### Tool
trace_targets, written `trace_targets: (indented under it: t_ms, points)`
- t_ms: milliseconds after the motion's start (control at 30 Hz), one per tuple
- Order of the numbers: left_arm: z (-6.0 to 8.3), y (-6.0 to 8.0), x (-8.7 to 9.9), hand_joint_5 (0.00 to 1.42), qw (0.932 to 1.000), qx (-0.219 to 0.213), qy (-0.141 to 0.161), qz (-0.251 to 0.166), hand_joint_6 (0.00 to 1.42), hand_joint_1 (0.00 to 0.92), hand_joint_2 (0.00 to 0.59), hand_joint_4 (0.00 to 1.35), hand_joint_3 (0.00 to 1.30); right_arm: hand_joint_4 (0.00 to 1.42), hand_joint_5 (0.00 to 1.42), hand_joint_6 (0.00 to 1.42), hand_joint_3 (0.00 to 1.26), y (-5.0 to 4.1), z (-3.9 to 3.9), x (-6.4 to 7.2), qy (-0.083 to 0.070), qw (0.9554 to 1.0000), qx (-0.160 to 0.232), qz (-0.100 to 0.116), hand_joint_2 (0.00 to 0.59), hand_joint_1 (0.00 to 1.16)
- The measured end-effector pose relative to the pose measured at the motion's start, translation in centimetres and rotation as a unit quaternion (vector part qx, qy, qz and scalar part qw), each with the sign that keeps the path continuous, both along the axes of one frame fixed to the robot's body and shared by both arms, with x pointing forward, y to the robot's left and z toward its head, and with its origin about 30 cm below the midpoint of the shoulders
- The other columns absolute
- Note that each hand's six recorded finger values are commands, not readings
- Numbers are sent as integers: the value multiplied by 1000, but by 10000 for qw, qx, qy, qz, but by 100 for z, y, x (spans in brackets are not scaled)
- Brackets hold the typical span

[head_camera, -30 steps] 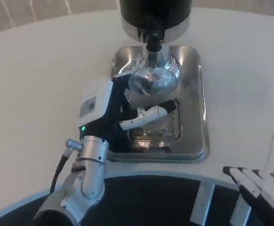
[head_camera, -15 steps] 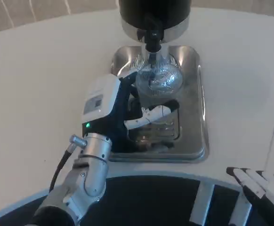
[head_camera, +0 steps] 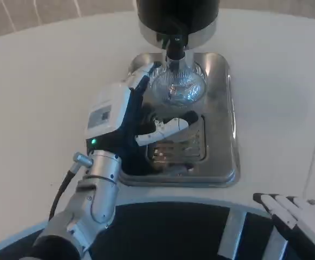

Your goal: Grasp the cup under the faucet to collect the drink, then remove the cup.

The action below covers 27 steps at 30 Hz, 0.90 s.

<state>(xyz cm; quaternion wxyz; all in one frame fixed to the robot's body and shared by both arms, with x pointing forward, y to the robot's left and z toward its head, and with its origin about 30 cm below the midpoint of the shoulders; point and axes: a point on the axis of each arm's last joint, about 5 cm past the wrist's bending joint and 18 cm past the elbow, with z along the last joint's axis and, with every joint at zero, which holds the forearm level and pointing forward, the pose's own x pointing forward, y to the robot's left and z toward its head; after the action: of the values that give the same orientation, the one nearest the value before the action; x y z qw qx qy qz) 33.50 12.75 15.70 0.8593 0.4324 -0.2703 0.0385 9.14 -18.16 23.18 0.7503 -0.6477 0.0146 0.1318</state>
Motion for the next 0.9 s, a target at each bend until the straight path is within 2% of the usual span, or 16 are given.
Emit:
trace_targets:
  t_ms: [167,300,567,667,733,800,900]
  points:
    - [-9,69,-10,264,9998,176,-49,-59,204,215,53,103,167,0,0,0,0,29,1,20,22,10000,-32,-21,460,453]
    - [-1,164,-16,263,9993,340,-125,-102,204,215,57,102,163,0,0,0,0,77,6,48,-19,10000,-36,20,460,455]
    - [-22,301,-62,263,9989,395,-193,-190,213,209,56,109,168,0,0,0,0,159,7,89,14,10000,91,27,460,457]
    - [10,359,-69,263,9984,454,-226,-250,207,187,51,112,169,0,0,0,0,196,6,103,46,9999,162,39,460,457]
    - [53,421,-71,263,9987,349,-265,-259,206,183,51,112,168,0,0,0,0,220,4,111,55,9997,231,34,460,458]
    - [72,463,-75,263,9989,307,-280,-234,205,182,51,114,166,0,0,0,0,233,4,114,18,9997,259,32,460,458]
    - [87,575,-114,263,9985,373,-326,-246,179,179,51,139,169,0,0,0,0,250,2,116,-142,9993,350,39,462,459]
